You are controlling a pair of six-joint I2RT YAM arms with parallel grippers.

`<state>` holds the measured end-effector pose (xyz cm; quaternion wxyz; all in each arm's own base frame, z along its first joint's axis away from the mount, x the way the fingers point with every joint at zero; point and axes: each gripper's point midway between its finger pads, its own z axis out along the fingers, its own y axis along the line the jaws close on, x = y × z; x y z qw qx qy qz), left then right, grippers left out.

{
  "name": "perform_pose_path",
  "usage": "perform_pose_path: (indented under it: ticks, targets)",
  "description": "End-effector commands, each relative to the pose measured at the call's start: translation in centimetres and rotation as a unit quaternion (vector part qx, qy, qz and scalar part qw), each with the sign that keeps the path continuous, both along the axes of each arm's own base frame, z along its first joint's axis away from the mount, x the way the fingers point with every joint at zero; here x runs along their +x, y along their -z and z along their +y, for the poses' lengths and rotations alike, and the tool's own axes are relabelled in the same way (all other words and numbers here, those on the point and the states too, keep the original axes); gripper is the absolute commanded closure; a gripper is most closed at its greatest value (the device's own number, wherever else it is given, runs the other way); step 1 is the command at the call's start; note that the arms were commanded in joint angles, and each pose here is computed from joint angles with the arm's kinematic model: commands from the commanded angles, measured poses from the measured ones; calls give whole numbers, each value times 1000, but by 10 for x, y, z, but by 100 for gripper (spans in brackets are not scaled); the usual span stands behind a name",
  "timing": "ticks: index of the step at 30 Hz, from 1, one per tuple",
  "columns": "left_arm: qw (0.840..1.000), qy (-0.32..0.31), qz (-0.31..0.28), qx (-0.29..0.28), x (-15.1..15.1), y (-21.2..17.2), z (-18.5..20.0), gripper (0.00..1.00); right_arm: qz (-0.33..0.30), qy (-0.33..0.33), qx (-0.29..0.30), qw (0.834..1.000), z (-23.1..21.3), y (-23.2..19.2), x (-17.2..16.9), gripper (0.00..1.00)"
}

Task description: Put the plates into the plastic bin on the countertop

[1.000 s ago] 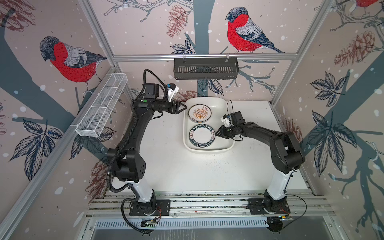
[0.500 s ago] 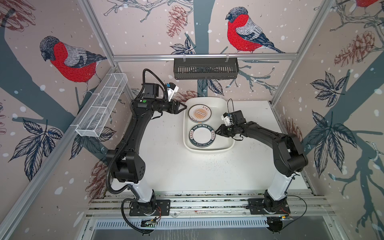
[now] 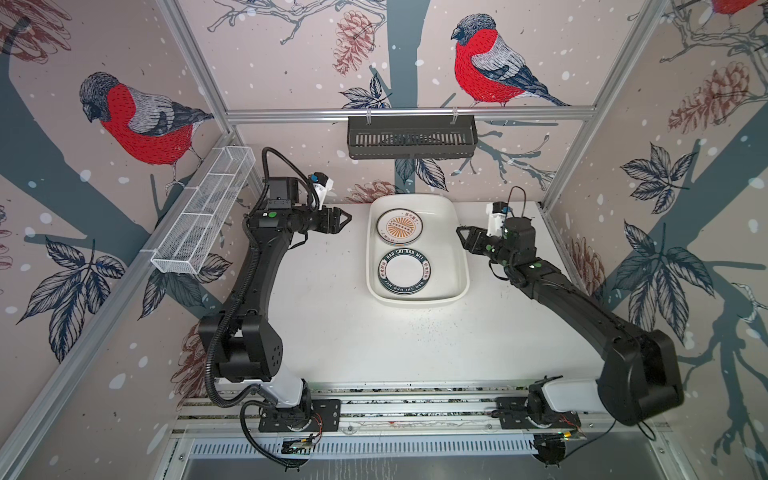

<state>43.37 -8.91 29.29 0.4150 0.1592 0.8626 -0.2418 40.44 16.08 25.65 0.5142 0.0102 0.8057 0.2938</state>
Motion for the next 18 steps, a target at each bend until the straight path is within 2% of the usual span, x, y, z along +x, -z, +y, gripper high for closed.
perform_pose_path:
  ticks: [1, 2, 3, 7, 8, 9, 12, 18]
  targets:
    - [996, -68, -56, 1, 15, -14, 26, 25, -70, 107, -8, 992, -48, -24, 5, 13]
    - [994, -85, -65, -4, 15, -14, 34, 24, -83, 123, -13, 989, -60, -27, 1, 1]
    - [992, -100, -77, -9, 14, -15, 41, 20, -93, 138, -21, 986, -70, -27, -2, 0]
    - [979, -160, -124, 11, 7, -12, 64, 18, -111, 180, -71, 975, -99, -18, -11, 0]
    - [974, -184, -128, 12, 7, -8, 71, 6, -108, 186, -83, 973, -103, -12, -13, 0]
    - [969, -209, -128, 14, 6, -2, 79, 3, -106, 196, -91, 971, -109, -7, -15, 0]
    - [958, -256, -128, 29, 3, 20, 96, 2, -111, 203, -120, 965, -117, 9, -21, 0]
    - [940, -304, -140, 64, -15, 76, 116, 2, -139, 255, -150, 945, -144, 37, -38, 0]
